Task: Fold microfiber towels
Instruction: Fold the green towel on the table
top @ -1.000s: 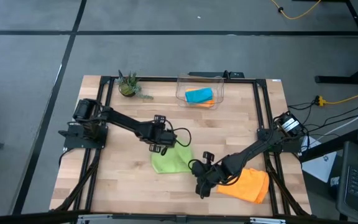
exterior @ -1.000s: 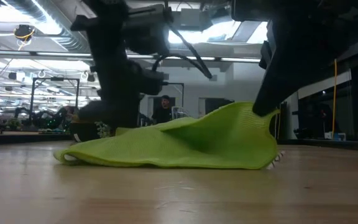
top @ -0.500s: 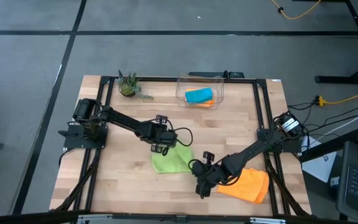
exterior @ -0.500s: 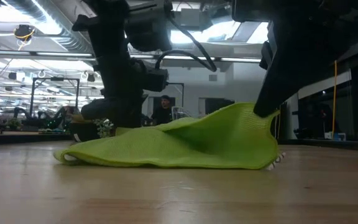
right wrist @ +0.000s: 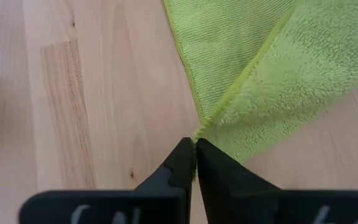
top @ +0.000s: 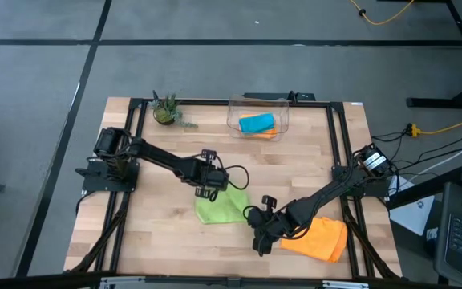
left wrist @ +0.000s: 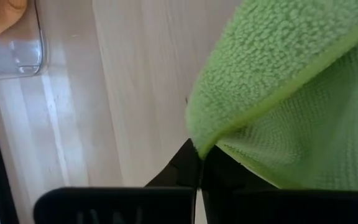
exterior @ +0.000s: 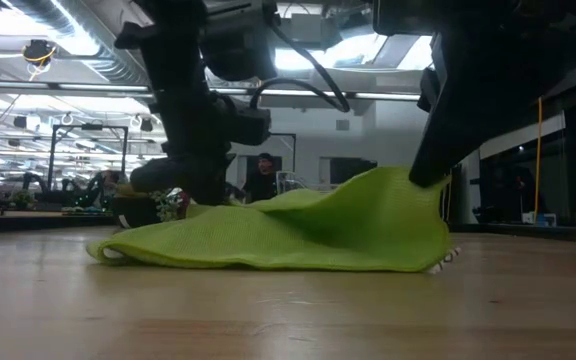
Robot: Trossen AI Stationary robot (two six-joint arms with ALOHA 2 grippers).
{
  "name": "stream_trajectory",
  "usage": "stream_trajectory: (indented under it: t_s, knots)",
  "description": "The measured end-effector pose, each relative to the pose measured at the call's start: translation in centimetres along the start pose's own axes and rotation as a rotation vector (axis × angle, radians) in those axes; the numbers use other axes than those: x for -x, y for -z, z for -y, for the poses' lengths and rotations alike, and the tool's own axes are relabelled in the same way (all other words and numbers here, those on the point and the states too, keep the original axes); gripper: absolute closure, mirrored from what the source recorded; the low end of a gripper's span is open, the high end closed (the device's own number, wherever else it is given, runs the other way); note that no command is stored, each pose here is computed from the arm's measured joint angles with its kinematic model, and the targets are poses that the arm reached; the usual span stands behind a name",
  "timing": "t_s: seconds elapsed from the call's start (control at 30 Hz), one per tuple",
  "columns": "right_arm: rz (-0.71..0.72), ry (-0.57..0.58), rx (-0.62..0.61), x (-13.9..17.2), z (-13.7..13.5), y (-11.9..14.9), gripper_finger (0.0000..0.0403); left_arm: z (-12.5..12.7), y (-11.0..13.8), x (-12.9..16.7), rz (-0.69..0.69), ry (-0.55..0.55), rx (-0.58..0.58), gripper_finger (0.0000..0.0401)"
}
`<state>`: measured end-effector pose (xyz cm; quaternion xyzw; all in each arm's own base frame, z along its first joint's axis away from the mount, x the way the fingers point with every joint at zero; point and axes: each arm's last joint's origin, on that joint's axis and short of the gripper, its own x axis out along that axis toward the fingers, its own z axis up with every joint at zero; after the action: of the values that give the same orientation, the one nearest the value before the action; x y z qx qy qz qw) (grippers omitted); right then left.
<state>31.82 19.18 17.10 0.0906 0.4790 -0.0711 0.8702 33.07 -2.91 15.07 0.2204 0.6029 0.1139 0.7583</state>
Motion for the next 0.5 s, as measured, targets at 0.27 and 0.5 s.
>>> stream_trajectory:
  t_s: [0.27,0.5]
  knots:
    - [-0.004,-0.009,0.013,0.00,-0.04,-0.01,0.0365,0.15,-0.01,0.08,0.002,0.001,-0.004,0.0401]
    - [-0.065,-0.050,-0.141,-0.86,0.09,0.04,0.0323,0.15,0.00,0.08,0.001,0.001,-0.004,0.0401]
